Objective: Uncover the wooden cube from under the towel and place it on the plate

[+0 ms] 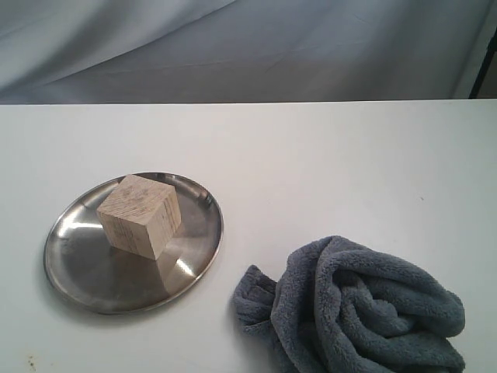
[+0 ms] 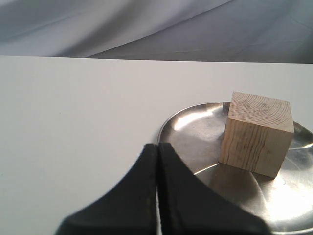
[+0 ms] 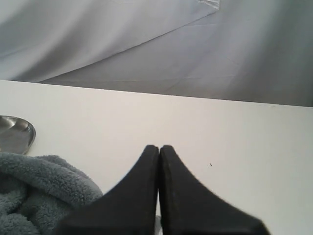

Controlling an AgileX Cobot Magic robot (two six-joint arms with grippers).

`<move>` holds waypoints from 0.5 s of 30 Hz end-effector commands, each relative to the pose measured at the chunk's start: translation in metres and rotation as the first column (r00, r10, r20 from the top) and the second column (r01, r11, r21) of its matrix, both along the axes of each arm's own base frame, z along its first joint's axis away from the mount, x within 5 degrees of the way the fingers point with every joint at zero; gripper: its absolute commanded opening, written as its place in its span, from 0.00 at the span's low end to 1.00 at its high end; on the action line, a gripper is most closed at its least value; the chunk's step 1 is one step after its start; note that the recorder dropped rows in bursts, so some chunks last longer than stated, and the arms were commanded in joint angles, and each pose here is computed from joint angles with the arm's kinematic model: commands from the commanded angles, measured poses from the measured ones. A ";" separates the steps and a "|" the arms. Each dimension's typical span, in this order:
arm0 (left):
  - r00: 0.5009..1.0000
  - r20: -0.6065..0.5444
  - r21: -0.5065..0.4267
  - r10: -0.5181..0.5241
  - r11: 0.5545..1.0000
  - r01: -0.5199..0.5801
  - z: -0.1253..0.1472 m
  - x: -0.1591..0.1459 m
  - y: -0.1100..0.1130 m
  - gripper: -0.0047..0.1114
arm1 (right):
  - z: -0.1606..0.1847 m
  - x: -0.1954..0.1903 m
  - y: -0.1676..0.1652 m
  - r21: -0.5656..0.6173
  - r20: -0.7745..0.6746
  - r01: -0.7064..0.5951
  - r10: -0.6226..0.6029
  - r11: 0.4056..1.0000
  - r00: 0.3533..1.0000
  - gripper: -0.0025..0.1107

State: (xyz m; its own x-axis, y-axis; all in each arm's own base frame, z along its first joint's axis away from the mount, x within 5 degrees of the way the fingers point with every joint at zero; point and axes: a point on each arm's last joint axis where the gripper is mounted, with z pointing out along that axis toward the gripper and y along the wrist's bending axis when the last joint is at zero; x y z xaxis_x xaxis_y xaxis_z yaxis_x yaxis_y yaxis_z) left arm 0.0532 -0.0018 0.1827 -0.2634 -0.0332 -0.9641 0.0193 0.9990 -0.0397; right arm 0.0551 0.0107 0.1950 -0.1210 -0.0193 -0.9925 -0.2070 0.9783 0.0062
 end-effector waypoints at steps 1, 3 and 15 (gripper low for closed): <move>1.000 0.008 0.000 0.001 1.000 -0.001 -0.001 0.000 0.000 0.04 | -0.008 -0.001 -0.006 0.004 -0.083 0.102 -0.101 0.995 0.991 0.02; 1.000 0.008 0.000 0.001 1.000 -0.001 -0.001 0.000 0.000 0.04 | -0.010 -0.001 -0.009 -0.001 -0.102 0.155 -0.154 0.988 0.983 0.02; 1.000 0.008 0.000 0.001 1.000 -0.001 -0.001 0.000 0.000 0.04 | -0.012 -0.002 -0.019 -0.003 -0.128 0.331 -0.329 0.944 0.936 0.02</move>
